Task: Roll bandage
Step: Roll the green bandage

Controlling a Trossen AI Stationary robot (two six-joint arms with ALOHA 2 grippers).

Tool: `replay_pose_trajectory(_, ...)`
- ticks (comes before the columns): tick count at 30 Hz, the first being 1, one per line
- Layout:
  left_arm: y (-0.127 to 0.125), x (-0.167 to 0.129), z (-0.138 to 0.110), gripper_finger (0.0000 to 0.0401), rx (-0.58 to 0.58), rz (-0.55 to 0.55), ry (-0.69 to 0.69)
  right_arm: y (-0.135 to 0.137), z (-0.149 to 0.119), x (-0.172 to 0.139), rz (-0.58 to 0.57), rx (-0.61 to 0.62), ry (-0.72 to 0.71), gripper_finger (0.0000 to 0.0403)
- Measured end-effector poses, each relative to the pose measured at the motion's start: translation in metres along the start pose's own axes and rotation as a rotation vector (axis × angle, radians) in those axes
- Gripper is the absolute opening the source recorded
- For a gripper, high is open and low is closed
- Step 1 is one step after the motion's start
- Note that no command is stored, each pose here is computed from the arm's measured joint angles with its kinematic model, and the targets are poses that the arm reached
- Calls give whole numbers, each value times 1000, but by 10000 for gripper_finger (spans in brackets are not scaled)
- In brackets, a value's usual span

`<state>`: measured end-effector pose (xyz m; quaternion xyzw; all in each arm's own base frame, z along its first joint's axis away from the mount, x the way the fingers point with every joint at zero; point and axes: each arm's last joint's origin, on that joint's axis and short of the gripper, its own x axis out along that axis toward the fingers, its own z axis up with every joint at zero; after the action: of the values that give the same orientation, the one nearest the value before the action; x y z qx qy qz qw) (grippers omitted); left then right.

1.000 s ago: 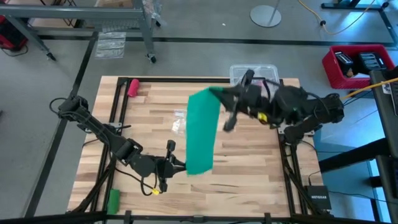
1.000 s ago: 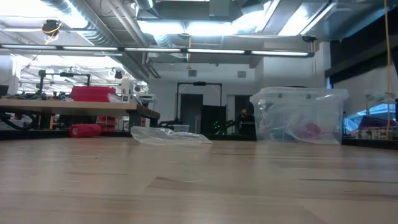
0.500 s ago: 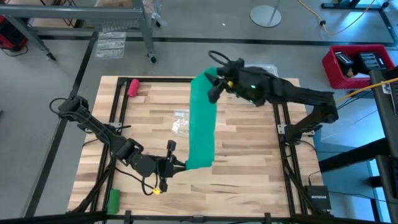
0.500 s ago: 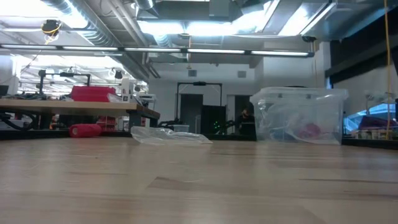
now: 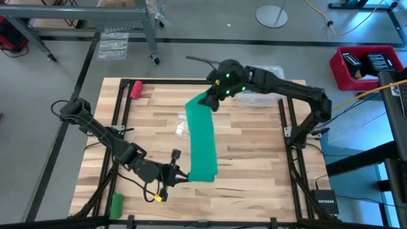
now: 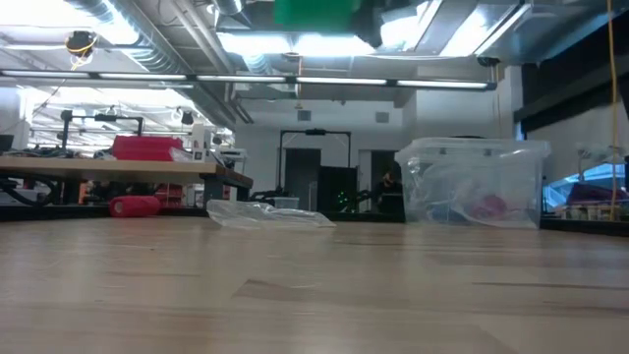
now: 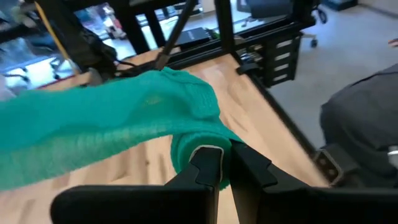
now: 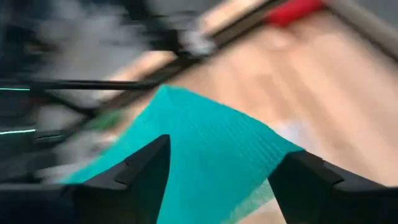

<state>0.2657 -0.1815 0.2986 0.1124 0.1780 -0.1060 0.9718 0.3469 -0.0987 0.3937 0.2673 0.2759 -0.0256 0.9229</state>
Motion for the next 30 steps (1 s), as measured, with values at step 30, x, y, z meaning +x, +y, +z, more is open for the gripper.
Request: replay_pose_trajectory(30,16,6,-4,17,-184,39,44,-26,-7,-8,-366,-19,120,254)
